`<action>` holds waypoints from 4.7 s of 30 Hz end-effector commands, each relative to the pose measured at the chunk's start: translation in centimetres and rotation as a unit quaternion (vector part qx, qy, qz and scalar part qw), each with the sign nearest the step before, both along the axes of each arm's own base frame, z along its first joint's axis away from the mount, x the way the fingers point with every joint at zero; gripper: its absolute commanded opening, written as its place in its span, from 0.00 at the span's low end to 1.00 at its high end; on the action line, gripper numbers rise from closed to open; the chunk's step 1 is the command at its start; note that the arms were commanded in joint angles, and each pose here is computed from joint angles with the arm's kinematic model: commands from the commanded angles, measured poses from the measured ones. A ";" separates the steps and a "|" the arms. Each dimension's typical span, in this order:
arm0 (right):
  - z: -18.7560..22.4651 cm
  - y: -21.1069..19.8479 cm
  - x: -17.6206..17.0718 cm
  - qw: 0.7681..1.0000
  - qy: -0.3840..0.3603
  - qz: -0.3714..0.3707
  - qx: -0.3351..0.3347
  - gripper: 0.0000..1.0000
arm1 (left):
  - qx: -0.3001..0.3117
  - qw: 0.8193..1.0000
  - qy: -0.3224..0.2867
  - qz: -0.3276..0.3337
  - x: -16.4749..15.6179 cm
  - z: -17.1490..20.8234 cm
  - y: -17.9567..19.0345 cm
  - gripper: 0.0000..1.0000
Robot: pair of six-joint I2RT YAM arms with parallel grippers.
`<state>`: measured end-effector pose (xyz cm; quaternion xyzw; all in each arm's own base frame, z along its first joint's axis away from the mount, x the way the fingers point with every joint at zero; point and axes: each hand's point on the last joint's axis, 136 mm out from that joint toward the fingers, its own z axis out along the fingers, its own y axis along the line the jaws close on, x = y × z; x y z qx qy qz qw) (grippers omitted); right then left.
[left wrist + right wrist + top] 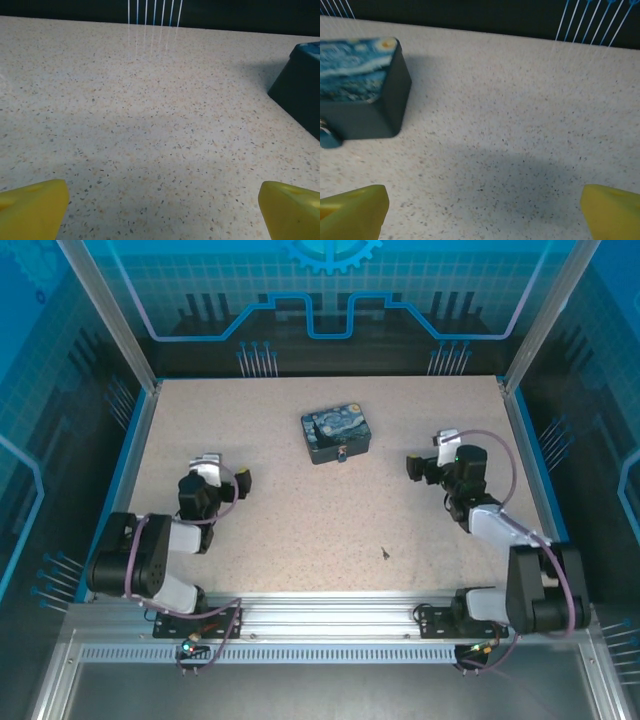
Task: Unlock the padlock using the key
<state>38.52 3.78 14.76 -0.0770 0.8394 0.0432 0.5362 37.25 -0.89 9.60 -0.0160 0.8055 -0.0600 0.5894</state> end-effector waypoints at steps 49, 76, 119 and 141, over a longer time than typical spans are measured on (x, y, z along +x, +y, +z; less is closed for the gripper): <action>-13.0 11.4 -22.1 0.863 0.500 -0.069 0.010 0.38 | -0.204 0.947 -0.010 -0.249 -9.0 12.1 -20.6 0.96; -14.0 11.8 -22.2 0.860 0.506 -0.066 -0.012 0.02 | -0.196 0.951 -0.002 -0.241 -9.0 11.8 -20.3 0.96; 8.3 22.0 -13.9 0.942 0.029 0.258 0.214 0.00 | -0.643 0.719 0.231 -0.124 -7.6 14.9 -24.7 0.91; 7.5 28.6 -13.2 0.923 0.062 0.318 0.206 0.00 | -0.700 0.659 0.258 -0.094 -7.1 13.3 -26.6 0.81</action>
